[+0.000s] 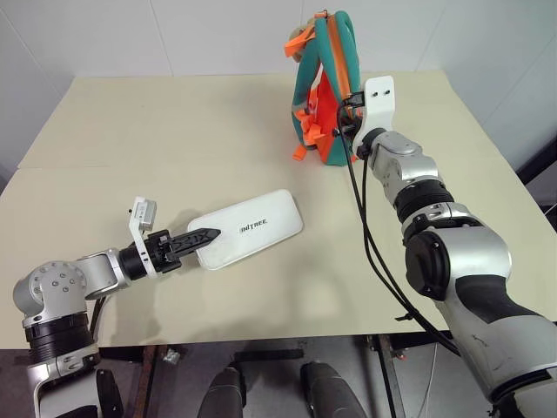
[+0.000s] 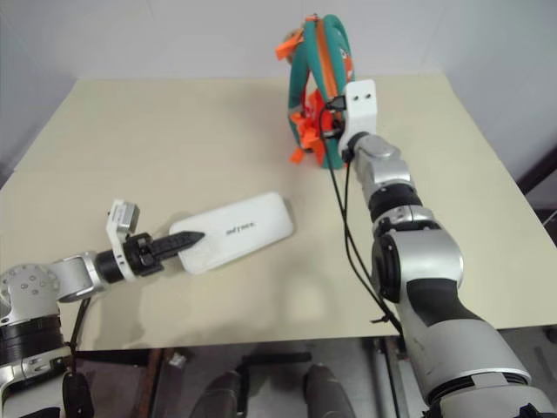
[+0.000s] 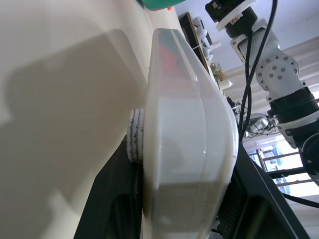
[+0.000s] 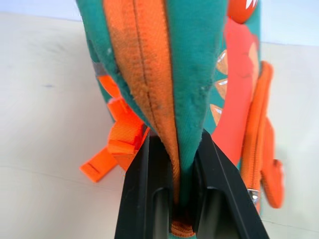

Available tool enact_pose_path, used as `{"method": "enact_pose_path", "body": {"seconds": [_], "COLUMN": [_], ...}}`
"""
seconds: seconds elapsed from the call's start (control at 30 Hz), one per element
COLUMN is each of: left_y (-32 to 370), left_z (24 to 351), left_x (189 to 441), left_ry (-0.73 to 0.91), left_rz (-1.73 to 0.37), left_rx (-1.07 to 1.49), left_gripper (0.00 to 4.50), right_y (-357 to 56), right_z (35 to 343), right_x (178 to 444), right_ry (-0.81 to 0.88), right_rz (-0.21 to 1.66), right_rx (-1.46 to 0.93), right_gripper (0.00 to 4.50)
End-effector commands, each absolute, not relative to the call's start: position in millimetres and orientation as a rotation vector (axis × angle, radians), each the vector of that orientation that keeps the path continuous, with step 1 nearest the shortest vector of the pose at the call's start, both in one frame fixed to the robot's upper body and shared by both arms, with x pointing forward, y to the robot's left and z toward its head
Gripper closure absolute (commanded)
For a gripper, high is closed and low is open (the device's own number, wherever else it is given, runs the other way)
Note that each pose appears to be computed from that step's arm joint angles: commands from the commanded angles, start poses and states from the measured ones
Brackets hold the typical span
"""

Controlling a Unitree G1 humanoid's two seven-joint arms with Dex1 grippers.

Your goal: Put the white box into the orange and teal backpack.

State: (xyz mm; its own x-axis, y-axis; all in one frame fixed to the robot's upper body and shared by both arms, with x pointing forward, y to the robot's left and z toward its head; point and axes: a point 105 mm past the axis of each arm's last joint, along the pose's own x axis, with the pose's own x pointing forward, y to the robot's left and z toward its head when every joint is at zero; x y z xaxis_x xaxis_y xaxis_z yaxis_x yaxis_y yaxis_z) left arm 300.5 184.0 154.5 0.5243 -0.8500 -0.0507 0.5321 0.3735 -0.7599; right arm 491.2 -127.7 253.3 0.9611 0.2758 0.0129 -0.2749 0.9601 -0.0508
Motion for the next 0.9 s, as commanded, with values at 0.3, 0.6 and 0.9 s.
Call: {"method": "enact_pose_path", "body": {"seconds": [0.3,0.6,0.9], "left_y": [169.4,151.1,143.4], "left_z": [159.6,153.2,152.3], "left_x": [312.6,329.7,335.8], "left_ry": [0.465,0.518,0.536], "left_rz": [-1.015,-1.086,-1.131], "left_rx": [-0.775,-0.769,-0.755], "left_gripper": [3.0,3.0,3.0], "right_y": [-215.6,-267.0,-281.4], "right_z": [270.5,267.1,235.9], "right_x": [427.7,320.6,298.6], "right_ry": [0.026,0.172,0.262], "right_rz": [0.396,0.294,0.252], "right_rx": [-0.14,-0.212,-0.185], "right_gripper": [4.16,4.16,4.16]}}
